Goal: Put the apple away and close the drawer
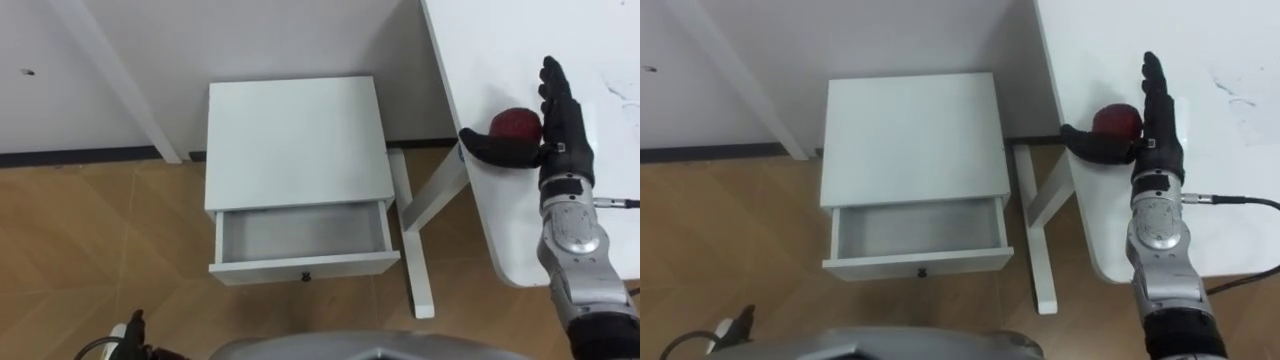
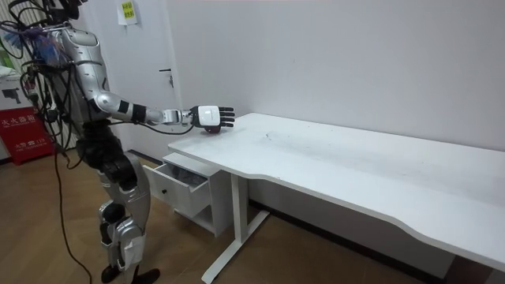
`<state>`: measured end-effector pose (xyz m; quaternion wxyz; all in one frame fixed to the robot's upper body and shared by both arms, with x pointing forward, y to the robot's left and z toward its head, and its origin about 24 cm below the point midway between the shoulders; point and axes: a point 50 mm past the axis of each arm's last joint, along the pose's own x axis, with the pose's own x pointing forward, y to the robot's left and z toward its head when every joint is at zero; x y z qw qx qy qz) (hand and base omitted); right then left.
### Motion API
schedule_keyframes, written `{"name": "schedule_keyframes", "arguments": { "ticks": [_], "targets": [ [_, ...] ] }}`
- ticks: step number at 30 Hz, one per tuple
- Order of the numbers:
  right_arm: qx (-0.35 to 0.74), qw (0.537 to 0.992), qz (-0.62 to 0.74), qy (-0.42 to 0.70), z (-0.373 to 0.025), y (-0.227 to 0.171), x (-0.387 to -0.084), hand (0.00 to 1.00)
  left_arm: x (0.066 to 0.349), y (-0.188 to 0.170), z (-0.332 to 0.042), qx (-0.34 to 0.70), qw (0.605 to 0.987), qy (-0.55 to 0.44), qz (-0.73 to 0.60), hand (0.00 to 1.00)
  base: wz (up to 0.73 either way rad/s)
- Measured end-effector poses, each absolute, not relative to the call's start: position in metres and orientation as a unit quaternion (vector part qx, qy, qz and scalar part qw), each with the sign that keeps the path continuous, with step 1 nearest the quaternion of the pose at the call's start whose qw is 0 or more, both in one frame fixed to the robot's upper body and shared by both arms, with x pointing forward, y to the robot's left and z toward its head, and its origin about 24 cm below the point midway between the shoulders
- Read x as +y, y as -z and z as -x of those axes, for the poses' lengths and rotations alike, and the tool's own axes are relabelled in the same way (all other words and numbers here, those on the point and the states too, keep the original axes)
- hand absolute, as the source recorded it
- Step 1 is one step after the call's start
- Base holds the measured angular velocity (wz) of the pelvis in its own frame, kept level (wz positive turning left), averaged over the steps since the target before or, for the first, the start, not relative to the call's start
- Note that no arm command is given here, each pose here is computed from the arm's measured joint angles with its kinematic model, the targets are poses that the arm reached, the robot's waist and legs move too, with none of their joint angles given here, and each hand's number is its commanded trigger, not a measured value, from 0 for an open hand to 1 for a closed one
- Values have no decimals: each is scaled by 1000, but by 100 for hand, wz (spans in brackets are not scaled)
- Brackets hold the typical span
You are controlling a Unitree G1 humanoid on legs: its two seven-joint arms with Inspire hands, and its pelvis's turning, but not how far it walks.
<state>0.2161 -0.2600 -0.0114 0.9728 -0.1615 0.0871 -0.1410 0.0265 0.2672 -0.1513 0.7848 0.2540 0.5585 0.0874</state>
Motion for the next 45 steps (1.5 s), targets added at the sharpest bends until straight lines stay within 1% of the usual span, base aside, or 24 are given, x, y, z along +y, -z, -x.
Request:
{"name": "schedule_keyframes", "arguments": {
  "ticks": [4,5,6,11,19,24,29,38,45],
  "targets": [
    [95,972,163,142,-212,15,-261,0,268,151,-24,561,783,-87,-255,0,0],
    [95,972,163,142,-212,15,-261,6,268,151,-24,561,783,-87,-255,0,0],
    [95,972,163,142,-212,15,-261,100,268,151,-24,562,782,-87,-255,0,0],
    [95,972,164,141,-211,15,-261,100,269,151,-23,564,782,-82,-252,0,0],
    [119,965,169,161,-205,26,-267,100,268,152,-19,568,780,-81,-250,0,0],
    [132,961,181,160,-202,32,-270,100,268,152,-10,578,773,-81,-249,0,0],
    [139,960,180,162,-199,36,-270,100,268,152,-8,579,772,-82,-249,0,0],
    [137,961,182,155,-199,36,-267,100,268,152,-20,568,780,-81,-250,0,2],
    [113,955,251,112,-202,29,-255,100,267,152,-29,561,780,-66,-269,0,0]
  ]
}}
